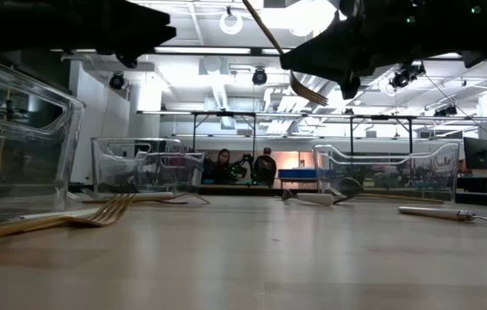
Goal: Sort silverware by color (type)
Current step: Put the gold fork into the top right transparent bin
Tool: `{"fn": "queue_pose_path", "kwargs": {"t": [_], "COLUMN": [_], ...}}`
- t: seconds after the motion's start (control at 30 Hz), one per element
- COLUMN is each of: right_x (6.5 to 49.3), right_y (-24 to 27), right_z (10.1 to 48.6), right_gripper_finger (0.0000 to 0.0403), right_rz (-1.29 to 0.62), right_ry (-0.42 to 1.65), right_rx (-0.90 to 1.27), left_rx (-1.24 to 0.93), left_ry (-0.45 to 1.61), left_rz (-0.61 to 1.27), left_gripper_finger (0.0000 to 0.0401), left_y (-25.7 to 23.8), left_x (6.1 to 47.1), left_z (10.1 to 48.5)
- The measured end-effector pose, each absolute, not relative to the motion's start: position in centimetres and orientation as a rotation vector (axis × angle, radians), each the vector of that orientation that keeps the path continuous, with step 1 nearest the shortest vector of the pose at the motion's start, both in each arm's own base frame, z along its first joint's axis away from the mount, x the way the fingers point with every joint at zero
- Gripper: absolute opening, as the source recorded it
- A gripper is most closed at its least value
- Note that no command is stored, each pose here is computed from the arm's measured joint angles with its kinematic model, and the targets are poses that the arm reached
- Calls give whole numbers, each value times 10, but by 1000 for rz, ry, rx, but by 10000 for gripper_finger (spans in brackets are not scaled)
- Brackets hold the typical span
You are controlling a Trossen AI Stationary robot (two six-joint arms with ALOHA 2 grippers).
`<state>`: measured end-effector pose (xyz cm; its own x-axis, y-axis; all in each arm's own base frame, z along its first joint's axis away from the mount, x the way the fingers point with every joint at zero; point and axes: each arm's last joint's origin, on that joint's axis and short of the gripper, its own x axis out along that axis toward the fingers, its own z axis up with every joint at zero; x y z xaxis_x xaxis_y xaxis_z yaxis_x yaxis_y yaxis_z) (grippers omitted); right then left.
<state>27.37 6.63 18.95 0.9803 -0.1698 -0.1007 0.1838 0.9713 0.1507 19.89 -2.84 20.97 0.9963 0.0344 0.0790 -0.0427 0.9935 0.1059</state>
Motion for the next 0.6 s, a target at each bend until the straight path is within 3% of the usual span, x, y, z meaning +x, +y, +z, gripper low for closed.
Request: {"fn": "queue_pose_path", "kwargs": {"t": [0.13, 0.4, 0.6], "right_x": [273, 267, 240], "right_y": [66, 34, -4], "right_z": [189, 206, 240], "right_gripper_finger": [2, 2, 2], "right_rz": [-200, -465, -679], "right_ry": [90, 41, 221], "right_rx": [175, 194, 103], "left_rx": [163, 268, 290], "left_ry": [-56, -52, -57], "left_rz": [39, 42, 45], "left_gripper_finger": [157, 157, 157], "left_y": [-30, -31, -31], "left_x": [207, 216, 217], "left_z": [209, 213, 215]}}
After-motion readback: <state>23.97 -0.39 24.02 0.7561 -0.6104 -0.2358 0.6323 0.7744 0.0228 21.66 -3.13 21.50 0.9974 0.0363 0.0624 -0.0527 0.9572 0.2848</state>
